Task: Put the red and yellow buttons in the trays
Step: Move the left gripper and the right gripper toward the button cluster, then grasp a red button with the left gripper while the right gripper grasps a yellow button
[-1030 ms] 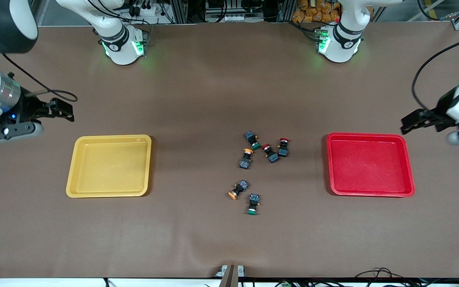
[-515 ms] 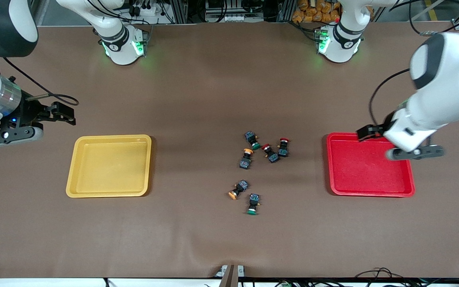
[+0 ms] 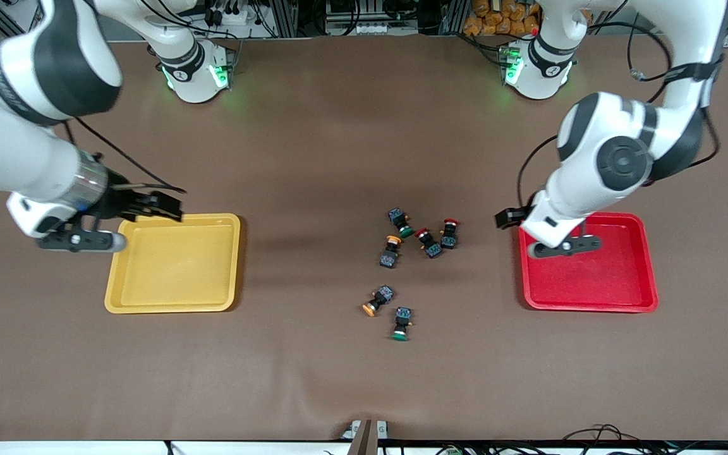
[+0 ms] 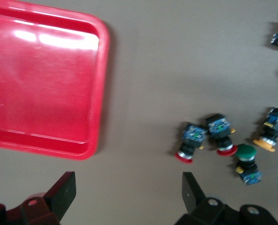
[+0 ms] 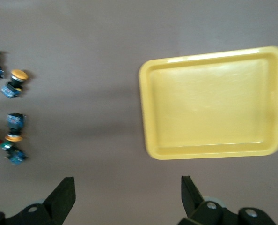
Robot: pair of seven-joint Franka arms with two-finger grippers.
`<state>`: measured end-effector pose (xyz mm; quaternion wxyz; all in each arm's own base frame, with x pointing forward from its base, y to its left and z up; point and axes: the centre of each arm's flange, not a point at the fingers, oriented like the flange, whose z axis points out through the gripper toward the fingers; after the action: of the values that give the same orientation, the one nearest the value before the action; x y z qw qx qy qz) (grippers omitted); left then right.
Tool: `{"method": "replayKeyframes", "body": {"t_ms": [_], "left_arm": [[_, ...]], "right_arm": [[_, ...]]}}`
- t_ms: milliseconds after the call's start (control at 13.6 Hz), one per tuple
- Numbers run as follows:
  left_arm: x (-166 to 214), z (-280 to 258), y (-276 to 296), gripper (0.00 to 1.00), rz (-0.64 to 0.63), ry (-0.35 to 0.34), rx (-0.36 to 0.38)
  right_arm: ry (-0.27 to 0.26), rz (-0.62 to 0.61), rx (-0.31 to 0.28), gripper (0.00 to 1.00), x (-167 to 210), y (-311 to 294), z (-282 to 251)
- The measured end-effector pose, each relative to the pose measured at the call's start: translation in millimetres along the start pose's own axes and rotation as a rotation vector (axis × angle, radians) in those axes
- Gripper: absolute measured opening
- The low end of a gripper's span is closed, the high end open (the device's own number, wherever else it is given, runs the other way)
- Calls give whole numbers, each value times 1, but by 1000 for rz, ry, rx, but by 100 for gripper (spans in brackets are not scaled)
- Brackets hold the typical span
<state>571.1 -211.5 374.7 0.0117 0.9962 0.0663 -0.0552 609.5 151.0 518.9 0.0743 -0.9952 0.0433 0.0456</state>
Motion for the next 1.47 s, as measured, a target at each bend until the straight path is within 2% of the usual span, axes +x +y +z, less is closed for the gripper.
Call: {"method": "replayKeyframes", "body": {"t_ms": [442, 662, 957, 1251, 1472], "left_arm": [[-25, 106, 63, 100, 79, -45, -18], [-40, 144, 83, 100, 143, -66, 22], [-58, 185, 87, 100, 184, -33, 54], [-64, 209, 83, 100, 194, -30, 77], [-63, 209, 82, 70, 190, -29, 77]], "right_arm": [[40, 153, 52, 100, 24, -67, 68], [33, 273, 82, 100, 41, -105, 103], [70, 346, 136, 100, 55, -136, 131], [92, 405, 171, 100, 54, -160, 154], [77, 429, 196, 100, 50, -178, 164]]}}
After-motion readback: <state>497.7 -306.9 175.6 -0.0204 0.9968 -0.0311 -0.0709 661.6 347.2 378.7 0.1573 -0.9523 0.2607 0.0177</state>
